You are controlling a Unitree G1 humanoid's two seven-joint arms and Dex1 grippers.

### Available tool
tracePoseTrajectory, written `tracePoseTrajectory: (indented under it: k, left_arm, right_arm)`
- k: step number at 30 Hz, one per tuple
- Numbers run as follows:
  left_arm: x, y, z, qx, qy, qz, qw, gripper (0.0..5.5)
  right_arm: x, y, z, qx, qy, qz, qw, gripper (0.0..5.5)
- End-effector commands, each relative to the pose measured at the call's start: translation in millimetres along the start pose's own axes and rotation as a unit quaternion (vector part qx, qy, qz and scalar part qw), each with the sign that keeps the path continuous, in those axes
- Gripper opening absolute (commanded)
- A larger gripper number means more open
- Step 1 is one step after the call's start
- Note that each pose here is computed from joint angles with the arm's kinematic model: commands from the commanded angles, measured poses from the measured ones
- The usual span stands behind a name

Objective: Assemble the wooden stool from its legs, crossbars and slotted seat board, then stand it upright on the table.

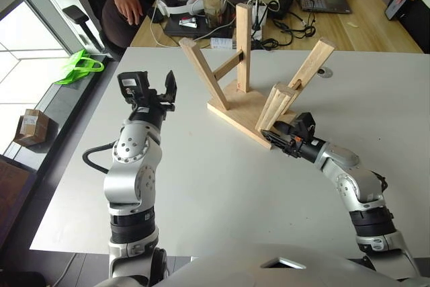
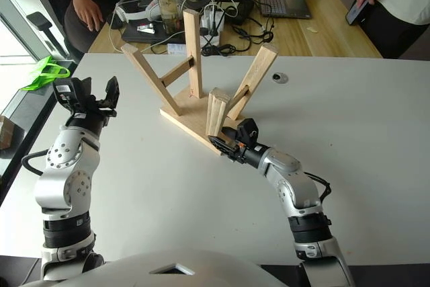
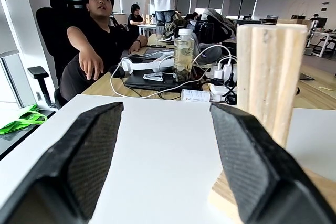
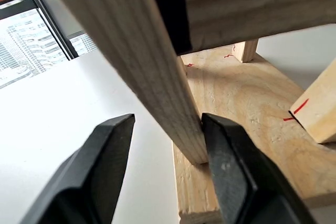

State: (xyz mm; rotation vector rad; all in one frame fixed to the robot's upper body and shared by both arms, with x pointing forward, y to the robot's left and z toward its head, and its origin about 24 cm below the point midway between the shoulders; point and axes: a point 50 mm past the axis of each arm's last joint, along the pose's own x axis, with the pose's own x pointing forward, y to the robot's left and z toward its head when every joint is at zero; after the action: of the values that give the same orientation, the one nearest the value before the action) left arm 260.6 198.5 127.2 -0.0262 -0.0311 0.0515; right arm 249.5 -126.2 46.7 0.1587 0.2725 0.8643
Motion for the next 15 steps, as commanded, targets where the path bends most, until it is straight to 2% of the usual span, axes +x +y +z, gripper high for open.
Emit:
tracePoseTrajectory:
  k: [1,4,8,15]
  left_arm:
    - [0,7,-3,-0.002,-0.006,0.039,0.999,3.06]
    - [-4,13,-10,0.013,-0.007,0.073,0.997,3.06]
    - [-7,14,-16,0.032,-0.012,0.091,0.995,3.06]
    - [-7,20,-16,0.036,-0.019,0.106,0.993,3.06]
  right_arm:
    - [9,-4,3,-0.005,-0.005,-0.007,1.000,2.37]
    - [12,-5,2,0.006,-0.009,-0.008,1.000,2.16]
    - [13,-6,1,0.032,-0.022,-0.019,0.999,1.49]
    - [14,-7,10,0.104,-0.049,-0.028,0.993,1.39]
